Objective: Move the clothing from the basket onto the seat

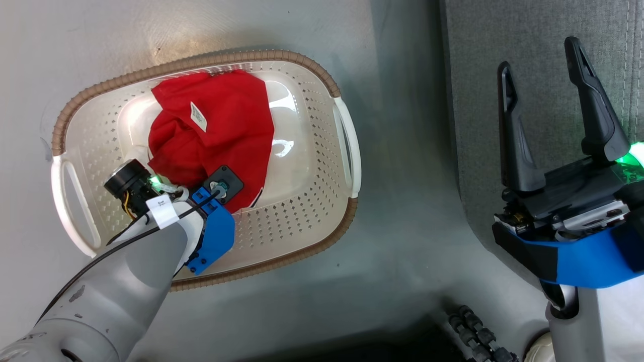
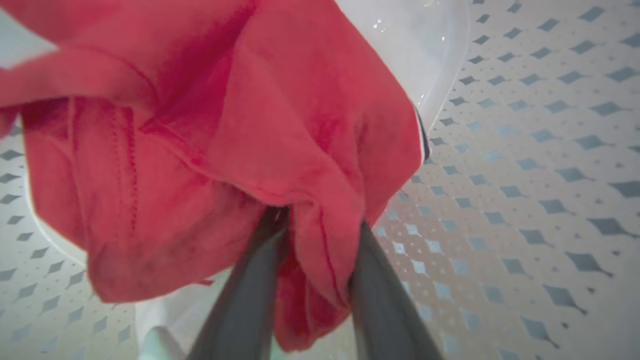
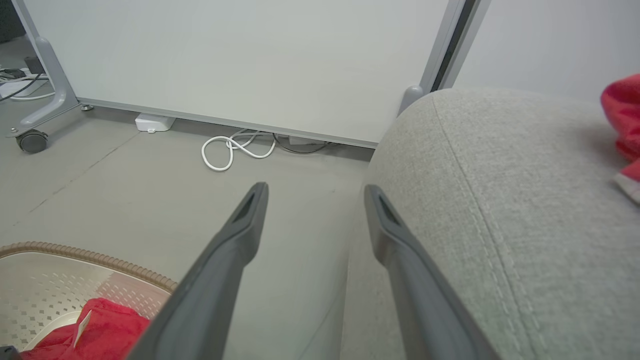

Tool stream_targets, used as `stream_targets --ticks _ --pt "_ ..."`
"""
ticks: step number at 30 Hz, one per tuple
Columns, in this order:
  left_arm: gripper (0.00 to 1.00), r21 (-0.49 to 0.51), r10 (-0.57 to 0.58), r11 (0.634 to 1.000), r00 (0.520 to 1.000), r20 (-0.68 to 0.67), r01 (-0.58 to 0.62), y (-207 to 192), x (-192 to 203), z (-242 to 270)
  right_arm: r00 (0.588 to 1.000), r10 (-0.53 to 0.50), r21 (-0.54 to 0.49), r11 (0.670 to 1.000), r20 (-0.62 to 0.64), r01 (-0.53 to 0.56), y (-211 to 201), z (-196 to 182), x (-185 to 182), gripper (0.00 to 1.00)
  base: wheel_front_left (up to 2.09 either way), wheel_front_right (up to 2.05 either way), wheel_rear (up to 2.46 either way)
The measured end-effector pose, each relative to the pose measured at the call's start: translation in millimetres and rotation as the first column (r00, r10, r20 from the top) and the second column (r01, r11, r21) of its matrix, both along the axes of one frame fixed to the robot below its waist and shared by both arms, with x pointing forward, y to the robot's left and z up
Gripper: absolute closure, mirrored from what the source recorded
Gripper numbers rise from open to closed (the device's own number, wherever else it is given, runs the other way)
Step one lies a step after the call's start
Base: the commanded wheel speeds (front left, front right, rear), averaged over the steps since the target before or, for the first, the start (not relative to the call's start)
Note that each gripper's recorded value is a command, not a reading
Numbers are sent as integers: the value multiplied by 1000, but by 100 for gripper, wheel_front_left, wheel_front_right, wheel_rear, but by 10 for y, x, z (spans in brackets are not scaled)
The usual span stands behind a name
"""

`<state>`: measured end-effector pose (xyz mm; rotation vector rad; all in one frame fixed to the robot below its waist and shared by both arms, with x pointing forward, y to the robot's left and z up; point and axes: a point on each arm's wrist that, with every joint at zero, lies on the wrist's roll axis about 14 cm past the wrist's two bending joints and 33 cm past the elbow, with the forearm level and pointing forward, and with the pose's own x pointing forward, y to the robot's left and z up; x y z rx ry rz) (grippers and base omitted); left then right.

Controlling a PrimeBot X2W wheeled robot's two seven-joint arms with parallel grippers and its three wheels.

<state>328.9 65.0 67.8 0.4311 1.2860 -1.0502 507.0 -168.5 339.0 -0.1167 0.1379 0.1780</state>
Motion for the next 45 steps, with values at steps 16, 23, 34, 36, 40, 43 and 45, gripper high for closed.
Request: stream_targets --ticks 16,23,34,36,40,43,45 --pt "100 -112 100 990 988 115 -87 -146 329 458 997 12 25 1000 71 -13 68 362 49 0 0 0 0" --pt "100 -212 173 969 961 214 -128 -248 510 924 990 25 46 998 140 -31 143 720 62 0 0 0 0" --pt "100 -350 311 918 883 352 -184 -277 686 1760 972 46 74 995 231 -65 265 1300 -102 0 0 0 0" --pt "100 -367 335 910 865 374 -193 -255 722 1908 968 50 76 995 245 -70 282 1394 -155 0 0 0 0" --pt "100 -449 406 871 807 430 -199 -293 921 2332 961 53 80 994 270 -78 306 1569 -269 0 0 0 0" --pt "100 -497 451 845 762 465 -197 -278 969 2600 955 54 85 993 291 -82 318 1698 -352 0 0 0 0" --pt "100 -528 481 827 728 488 -192 -280 983 2784 953 56 86 993 299 -85 331 1764 -419 0 0 0 0"
